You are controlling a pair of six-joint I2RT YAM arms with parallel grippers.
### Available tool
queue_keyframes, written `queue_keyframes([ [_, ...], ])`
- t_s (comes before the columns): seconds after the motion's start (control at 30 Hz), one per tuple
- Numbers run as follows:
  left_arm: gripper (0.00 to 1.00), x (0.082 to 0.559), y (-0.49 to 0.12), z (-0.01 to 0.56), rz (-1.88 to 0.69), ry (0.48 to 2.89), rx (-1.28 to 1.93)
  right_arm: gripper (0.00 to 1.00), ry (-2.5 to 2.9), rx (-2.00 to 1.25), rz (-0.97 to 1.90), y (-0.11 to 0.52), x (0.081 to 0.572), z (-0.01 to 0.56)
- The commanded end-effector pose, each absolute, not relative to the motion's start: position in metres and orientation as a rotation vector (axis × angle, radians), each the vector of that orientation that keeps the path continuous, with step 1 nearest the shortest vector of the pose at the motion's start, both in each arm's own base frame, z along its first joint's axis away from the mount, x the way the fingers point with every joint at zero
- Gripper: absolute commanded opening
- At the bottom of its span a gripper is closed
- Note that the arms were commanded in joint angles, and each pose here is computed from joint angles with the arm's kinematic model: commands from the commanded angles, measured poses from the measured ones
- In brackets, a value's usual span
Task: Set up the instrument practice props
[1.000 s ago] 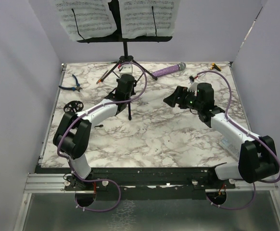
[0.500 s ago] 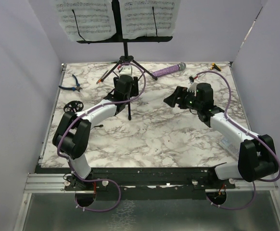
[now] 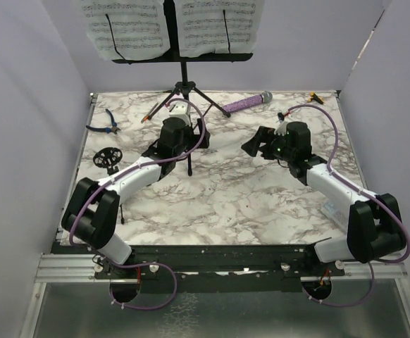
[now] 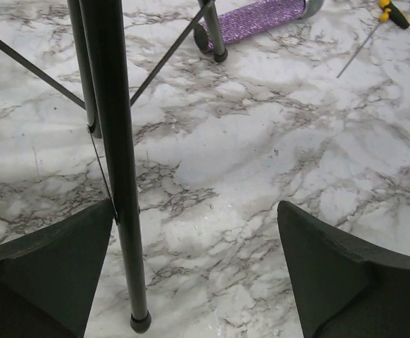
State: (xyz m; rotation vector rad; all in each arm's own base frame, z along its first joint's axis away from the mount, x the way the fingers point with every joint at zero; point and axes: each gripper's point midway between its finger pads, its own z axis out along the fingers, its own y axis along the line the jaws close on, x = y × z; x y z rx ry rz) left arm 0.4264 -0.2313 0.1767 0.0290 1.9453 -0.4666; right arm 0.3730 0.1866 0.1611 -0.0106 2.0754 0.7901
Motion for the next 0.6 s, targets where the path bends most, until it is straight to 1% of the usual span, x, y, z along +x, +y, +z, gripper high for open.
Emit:
queue_keyframes([
  [0.0, 0.99, 0.397, -0.243, 0.189, -0.649, 1.910, 0.065, 0.89, 2.056, 0.025, 0.738, 0.179, 0.389, 0.167],
  [0.17, 0.99, 0.371, -0.247, 0.194, -0.760, 1.876, 0.103, 0.89, 2.056, 0.062, 0.721, 0.175, 0.402, 0.159],
  [0.27, 0.99, 0.359, -0.247, 0.196, -0.809, 1.848, 0.114, 0.89, 2.046, 0.095, 0.701, 0.173, 0.421, 0.159],
  [0.57, 0.99, 0.341, -0.248, 0.207, -0.864, 1.787, 0.185, 0.89, 1.998, 0.232, 0.662, 0.165, 0.521, 0.172],
])
